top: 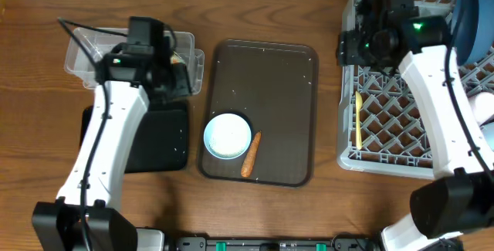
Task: Sort waste into correct bins and load items into the dishwasher rack
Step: 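Reach the left gripper to the light-blue rice bowl and grasp its rim, then carry the bowl left and tip the rice onto the black tray, then bring the empty bowl back and set it on the brown tray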
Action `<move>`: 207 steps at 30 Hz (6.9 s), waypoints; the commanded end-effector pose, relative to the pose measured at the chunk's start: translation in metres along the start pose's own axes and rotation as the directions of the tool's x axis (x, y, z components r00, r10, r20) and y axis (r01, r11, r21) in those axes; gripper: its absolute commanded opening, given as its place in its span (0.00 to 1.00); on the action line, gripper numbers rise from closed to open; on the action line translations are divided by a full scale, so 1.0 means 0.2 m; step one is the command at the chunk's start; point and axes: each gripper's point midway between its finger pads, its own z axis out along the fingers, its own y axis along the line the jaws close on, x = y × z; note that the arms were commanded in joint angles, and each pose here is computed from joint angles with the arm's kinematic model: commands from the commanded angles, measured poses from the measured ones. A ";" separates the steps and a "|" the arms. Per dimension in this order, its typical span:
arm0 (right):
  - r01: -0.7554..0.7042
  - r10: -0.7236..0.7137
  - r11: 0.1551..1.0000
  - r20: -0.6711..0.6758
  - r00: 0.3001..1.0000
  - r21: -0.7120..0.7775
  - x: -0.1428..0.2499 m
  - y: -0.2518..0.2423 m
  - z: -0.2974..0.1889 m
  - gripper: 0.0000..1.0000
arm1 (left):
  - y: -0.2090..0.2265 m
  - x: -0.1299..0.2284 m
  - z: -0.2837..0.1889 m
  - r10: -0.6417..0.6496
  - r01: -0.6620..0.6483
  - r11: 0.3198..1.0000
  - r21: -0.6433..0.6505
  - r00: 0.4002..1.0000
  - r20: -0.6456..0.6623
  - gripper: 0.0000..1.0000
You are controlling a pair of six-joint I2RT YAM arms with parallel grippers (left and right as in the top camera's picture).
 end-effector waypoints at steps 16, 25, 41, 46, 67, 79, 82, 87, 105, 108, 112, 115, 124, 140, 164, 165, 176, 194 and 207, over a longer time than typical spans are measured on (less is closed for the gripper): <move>0.015 -0.015 1.000 -0.004 1.000 -0.007 0.00 0.02 0.03 0.73 | -0.52 0.41 0.40 0.136 -0.131 0.991 0.036 0.958 -0.251 0.54; 0.015 -0.015 1.000 -0.004 1.000 -0.007 0.00 0.02 0.03 0.74 | -0.55 0.52 0.55 0.090 -0.099 0.995 -0.011 0.940 -0.328 0.53; 0.015 -0.015 1.000 -0.004 1.000 -0.007 0.00 0.02 0.03 0.74 | -0.55 0.55 0.71 0.073 -0.089 0.996 -0.027 0.930 -0.359 0.28; 0.015 -0.015 1.000 -0.004 1.000 -0.007 0.00 0.02 0.03 0.74 | -0.54 0.55 0.72 0.073 -0.089 0.996 -0.028 0.930 -0.360 0.20; 0.014 -0.014 1.000 -0.019 1.000 -0.004 0.02 0.01 0.03 0.74 | -0.50 0.47 0.61 0.080 -0.115 0.989 -0.095 0.948 -0.308 0.06; 0.014 -0.014 1.000 -0.017 1.000 -0.004 0.01 0.01 0.03 0.74 | -0.49 0.31 0.26 0.114 -0.123 0.992 -0.040 0.978 -0.174 0.06; 0.014 -0.015 1.000 -0.017 1.000 -0.004 0.01 0.01 0.03 0.74 | -0.42 0.27 0.21 0.075 -0.083 0.995 -0.048 0.985 -0.159 0.06; 0.015 -0.015 1.000 -0.017 1.000 0.004 0.01 0.01 0.03 0.74 | -0.28 0.21 0.14 -0.044 0.041 0.999 -0.018 0.986 -0.163 0.06; 0.014 -0.014 1.000 -0.014 1.000 0.022 0.01 -0.01 0.03 0.74 | 0.12 0.03 -0.05 -0.240 0.322 0.749 0.579 0.946 -0.216 0.06; 0.015 -0.015 1.000 -0.013 1.000 0.026 0.01 -0.01 0.03 0.74 | 0.16 0.00 -0.15 -0.295 0.344 0.597 0.724 0.934 -0.201 0.06; 0.014 -0.014 1.000 -0.013 1.000 0.026 0.01 -0.01 0.03 0.74 | 0.31 0.05 -0.15 -0.400 0.409 0.502 0.762 0.891 -0.215 0.06; 0.014 -0.014 1.000 -0.013 1.000 0.026 0.01 -0.01 0.03 0.74 | 0.39 0.09 -0.13 -0.454 0.438 0.463 0.770 0.864 -0.218 0.06; 0.014 -0.014 1.000 -0.014 1.000 0.026 0.01 -0.01 0.03 0.74 | 0.48 0.11 -0.20 -0.518 0.213 0.307 0.927 0.855 -0.025 0.06; 0.014 -0.014 1.000 -0.017 1.000 0.027 0.01 -0.01 0.03 0.74 | 0.47 0.14 -0.17 -0.462 0.074 0.386 0.920 0.878 0.124 0.06; 0.012 -0.012 1.000 -0.017 1.000 0.027 0.01 -0.02 0.03 0.74 | 0.54 0.14 -0.04 -0.523 0.310 0.417 0.854 0.850 -0.054 0.06; 0.012 -0.012 1.000 -0.016 1.000 0.027 0.01 -0.02 0.03 0.74 | 0.53 0.13 -0.07 -0.535 0.319 0.376 0.870 0.841 -0.077 0.06; 0.012 -0.012 1.000 -0.020 1.000 0.028 0.02 -0.02 0.03 0.74 | 0.49 0.09 -0.15 -0.503 0.202 0.351 0.914 0.864 0.003 0.06; 0.013 -0.012 1.000 -0.023 1.000 0.028 0.02 -0.02 0.03 0.74 | 0.50 0.10 -0.05 -0.539 0.377 0.378 0.846 0.832 -0.129 0.06; 0.012 -0.012 1.000 -0.014 1.000 0.027 0.01 -0.02 0.03 0.74 | 0.26 0.03 -0.17 -0.376 0.255 0.792 0.555 0.920 0.114 0.06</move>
